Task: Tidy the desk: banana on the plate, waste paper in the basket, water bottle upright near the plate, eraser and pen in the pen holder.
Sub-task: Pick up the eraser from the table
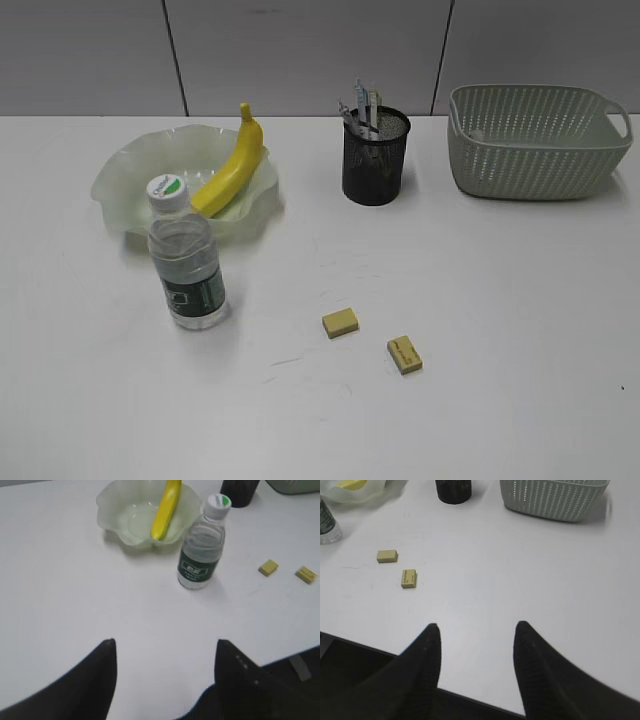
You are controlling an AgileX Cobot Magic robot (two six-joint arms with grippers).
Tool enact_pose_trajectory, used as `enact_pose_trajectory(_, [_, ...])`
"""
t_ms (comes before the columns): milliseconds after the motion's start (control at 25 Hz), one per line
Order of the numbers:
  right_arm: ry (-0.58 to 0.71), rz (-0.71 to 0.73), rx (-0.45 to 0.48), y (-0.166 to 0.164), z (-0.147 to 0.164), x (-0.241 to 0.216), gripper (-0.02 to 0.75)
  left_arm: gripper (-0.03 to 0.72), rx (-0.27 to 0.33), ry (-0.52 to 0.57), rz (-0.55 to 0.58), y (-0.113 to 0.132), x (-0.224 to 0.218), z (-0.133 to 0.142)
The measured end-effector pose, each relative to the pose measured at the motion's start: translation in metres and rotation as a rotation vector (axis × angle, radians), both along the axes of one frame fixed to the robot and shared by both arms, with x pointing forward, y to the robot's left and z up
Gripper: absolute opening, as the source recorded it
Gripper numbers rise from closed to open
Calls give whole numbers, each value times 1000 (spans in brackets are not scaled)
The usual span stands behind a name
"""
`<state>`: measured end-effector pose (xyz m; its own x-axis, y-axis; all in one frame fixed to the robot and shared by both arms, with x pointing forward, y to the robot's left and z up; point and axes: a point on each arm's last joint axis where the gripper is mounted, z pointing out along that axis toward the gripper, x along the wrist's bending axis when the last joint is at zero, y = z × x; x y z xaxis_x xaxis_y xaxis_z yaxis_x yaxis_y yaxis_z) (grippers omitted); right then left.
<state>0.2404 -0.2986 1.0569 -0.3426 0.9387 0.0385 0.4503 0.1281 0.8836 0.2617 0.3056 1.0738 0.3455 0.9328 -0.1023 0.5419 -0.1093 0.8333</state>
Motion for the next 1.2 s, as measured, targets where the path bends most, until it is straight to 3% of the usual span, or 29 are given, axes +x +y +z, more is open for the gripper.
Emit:
enact_pose_trajectory(160, [0, 12, -17, 1, 2, 3, 383, 463, -83, -80, -51, 9, -20, -9])
enact_pose_trajectory(360, [-51, 66, -46, 23, 23, 50, 372, 441, -90, -111, -68, 12, -25, -11])
enact_pose_trajectory(520, [156, 74, -97, 57, 20, 132, 372, 424, -90, -115, -65, 11, -25, -11])
enact_pose_trajectory(600, [345, 85, -113, 81, 1, 180, 372, 420, -89, -119, -26, 11, -25, -11])
enact_pose_trajectory(760, [562, 164, -175, 138, -42, 240, 367, 417, -76, -127, 148, 11, -28, -11])
enact_pose_trajectory(960, [766, 195, -263, 190, -113, 268, 380, 416, -65, -133, 307, 10, -31, -11])
enact_pose_trajectory(1200, [934, 178, -349, 207, -179, 271, 397, 416, -61, -135, 355, 10, -32, -11])
